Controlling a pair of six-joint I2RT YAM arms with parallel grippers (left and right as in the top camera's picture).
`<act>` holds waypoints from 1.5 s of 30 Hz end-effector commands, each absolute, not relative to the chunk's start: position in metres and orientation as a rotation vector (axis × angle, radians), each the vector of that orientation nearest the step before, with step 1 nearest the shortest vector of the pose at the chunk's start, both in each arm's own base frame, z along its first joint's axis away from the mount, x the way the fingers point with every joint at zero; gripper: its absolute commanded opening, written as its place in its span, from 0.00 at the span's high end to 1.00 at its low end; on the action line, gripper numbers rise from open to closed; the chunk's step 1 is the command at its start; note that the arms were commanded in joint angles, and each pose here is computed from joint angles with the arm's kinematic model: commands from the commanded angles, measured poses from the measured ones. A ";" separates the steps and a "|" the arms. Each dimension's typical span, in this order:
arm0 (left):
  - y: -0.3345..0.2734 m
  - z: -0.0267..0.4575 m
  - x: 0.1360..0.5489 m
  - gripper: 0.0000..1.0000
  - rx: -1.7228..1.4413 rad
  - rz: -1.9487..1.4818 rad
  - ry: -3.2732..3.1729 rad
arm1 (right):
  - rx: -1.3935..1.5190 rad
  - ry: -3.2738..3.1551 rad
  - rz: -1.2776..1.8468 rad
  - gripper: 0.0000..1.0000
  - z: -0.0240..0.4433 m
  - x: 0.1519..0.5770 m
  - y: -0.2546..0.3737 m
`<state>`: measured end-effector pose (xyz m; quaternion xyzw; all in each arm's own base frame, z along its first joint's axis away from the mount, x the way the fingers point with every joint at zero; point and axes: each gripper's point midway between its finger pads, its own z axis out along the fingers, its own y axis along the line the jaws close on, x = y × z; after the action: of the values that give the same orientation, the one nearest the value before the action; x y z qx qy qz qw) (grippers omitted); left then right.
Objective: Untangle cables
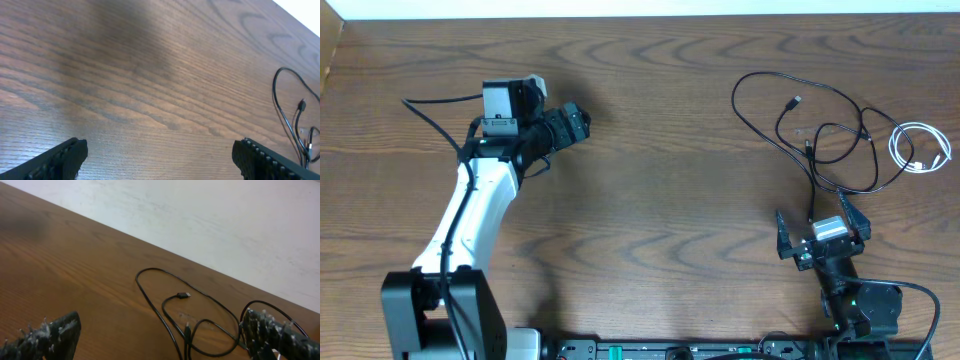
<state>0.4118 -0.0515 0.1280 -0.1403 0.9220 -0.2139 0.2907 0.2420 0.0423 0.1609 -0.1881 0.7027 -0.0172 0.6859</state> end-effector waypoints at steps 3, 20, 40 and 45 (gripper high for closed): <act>-0.040 0.148 0.411 0.02 -0.367 -0.488 2.405 | -0.399 1.580 -0.039 0.01 0.161 0.242 0.039; 0.000 0.167 0.419 0.02 -0.074 -0.056 2.255 | -0.398 1.580 -0.040 0.01 0.161 0.242 0.039; 0.005 0.032 0.309 0.02 -0.088 -0.042 2.236 | -0.399 1.580 -0.039 0.01 0.160 0.242 0.039; 0.008 0.016 0.280 0.02 -0.100 -0.036 2.219 | -0.399 1.580 -0.039 0.01 0.161 0.242 0.039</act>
<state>0.2933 0.0027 0.0220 -0.0369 0.8974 -0.0256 0.4390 0.2420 0.0422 0.1610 -0.1878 0.7027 -0.0172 0.6861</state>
